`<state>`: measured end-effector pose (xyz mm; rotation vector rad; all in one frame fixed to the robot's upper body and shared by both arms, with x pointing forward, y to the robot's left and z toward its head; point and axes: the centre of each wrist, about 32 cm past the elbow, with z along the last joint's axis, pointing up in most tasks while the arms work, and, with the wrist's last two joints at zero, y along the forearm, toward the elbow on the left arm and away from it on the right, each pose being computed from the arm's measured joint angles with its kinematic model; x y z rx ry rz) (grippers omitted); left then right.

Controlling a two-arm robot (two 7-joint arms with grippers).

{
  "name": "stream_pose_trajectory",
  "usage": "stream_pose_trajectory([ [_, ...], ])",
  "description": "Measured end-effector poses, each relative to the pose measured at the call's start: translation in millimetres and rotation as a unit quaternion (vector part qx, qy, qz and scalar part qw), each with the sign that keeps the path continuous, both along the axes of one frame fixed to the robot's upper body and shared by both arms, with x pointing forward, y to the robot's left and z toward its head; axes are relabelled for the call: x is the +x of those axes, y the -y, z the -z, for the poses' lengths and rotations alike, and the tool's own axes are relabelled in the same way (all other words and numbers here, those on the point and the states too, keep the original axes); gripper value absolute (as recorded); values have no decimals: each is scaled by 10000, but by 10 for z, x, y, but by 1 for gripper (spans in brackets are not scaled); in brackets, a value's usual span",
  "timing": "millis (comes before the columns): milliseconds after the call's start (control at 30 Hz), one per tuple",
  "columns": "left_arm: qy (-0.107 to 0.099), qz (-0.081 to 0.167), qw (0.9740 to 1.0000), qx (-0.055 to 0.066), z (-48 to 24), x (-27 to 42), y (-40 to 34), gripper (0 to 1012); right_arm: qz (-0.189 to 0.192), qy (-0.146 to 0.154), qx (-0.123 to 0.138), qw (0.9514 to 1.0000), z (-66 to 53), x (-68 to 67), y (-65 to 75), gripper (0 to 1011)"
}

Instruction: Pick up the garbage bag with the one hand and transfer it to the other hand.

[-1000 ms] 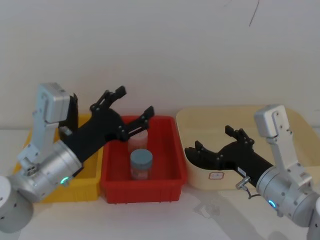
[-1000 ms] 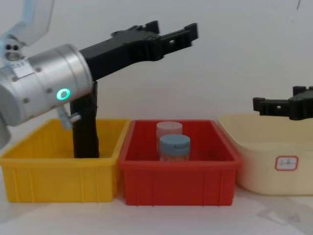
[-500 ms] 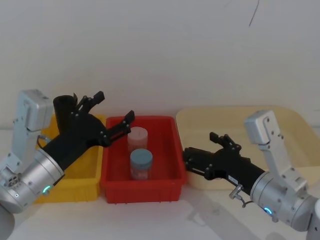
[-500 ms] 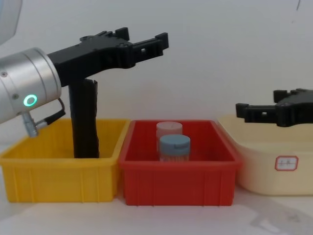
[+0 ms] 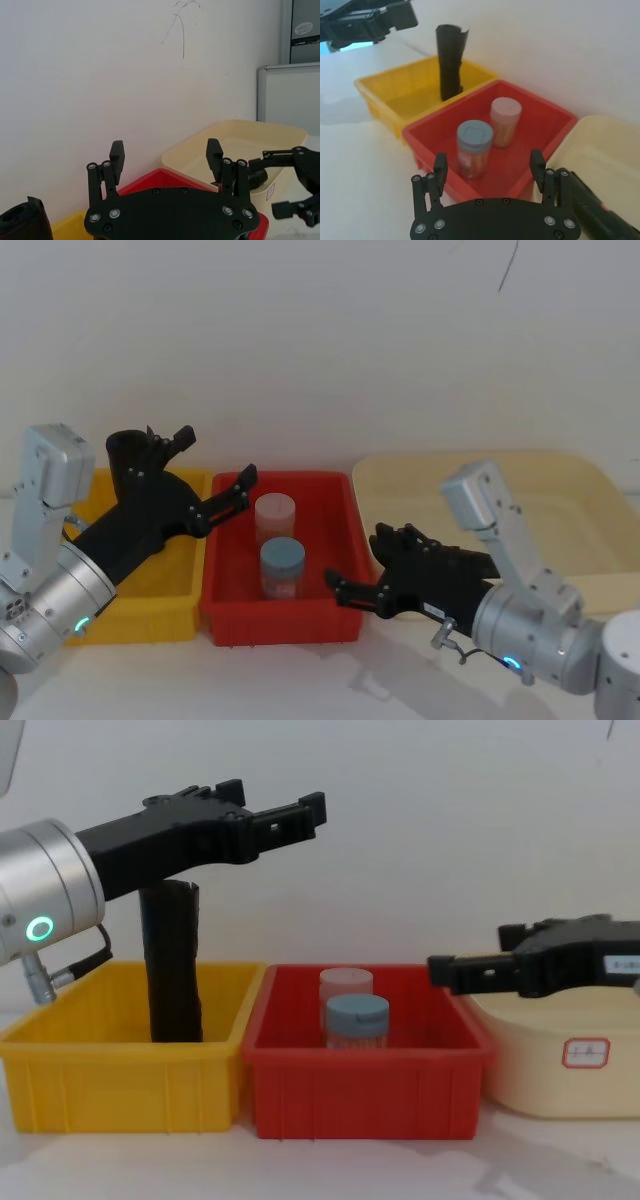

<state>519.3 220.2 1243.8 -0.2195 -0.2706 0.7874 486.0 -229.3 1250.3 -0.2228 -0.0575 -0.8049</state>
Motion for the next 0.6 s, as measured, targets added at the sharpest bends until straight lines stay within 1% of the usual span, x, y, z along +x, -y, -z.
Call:
stream_pose_trajectory([
  [100,-1,-18,10000,7,0,-8,-6,1000,-77,-65,-42,9999,-10,27,-36,999],
  [233,-1,-35,10000,12,-1,-14,-11,1001,-199,-198,-138,9995,-17,96,-126,999],
  [600,-3,-60,10000,22,-1,-25,-20,1000,-292,-360,-291,9985,-28,247,-302,1000],
])
